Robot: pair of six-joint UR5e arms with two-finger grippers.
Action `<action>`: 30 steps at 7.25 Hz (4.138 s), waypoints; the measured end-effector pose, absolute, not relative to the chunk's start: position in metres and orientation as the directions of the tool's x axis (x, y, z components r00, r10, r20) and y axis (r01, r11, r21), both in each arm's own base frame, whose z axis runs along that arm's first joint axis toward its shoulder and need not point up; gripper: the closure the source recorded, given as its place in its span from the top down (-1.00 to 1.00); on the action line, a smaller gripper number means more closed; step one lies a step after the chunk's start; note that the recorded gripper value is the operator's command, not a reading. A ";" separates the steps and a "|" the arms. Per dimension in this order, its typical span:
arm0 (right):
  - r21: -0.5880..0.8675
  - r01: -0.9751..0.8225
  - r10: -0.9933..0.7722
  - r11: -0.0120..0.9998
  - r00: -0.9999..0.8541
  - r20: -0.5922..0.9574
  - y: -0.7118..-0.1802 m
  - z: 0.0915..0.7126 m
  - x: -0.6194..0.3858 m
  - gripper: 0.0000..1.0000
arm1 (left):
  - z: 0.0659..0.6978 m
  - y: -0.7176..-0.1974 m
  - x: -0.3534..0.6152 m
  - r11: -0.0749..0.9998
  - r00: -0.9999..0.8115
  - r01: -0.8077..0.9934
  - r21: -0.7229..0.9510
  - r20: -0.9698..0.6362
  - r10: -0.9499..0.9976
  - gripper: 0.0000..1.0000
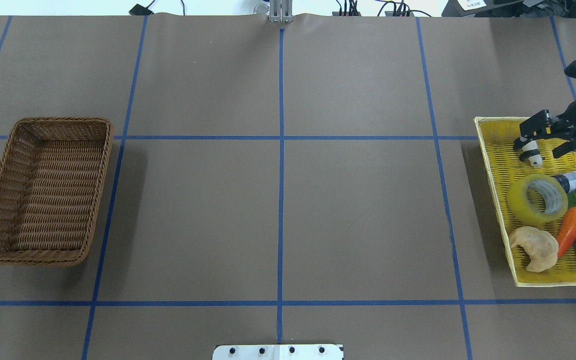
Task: Move tape to another basket
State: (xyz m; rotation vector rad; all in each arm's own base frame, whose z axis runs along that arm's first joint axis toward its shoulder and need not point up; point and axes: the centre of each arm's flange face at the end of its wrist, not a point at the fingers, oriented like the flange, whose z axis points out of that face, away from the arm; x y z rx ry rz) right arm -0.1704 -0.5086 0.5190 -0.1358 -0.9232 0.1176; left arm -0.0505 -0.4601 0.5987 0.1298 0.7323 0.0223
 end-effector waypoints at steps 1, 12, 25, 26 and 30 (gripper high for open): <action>-0.166 -0.028 0.149 0.986 0.600 0.786 -0.506 0.521 -0.177 1.00 | 0.599 -0.460 -0.051 0.992 0.744 0.025 0.126 -0.665 0.066 0.97; -0.188 0.031 0.117 0.982 0.684 0.720 -0.468 0.563 -0.213 0.66 | 0.585 -0.465 -0.050 0.989 0.733 0.027 0.144 -0.676 0.079 0.97; -0.224 0.069 0.110 0.972 0.709 0.696 -0.454 0.575 -0.237 -1.00 | 0.572 -0.469 -0.060 0.983 0.718 0.050 0.174 -0.691 0.085 0.97; -0.216 0.059 0.115 0.975 0.695 0.709 -0.456 0.566 -0.229 -1.00 | 0.572 -0.470 -0.060 0.983 0.718 0.050 0.174 -0.691 0.085 0.97; -0.181 -0.043 0.173 0.983 0.567 0.805 -0.471 0.497 -0.143 -1.00 | 0.571 -0.470 -0.060 0.983 0.718 0.050 0.174 -0.691 0.086 0.97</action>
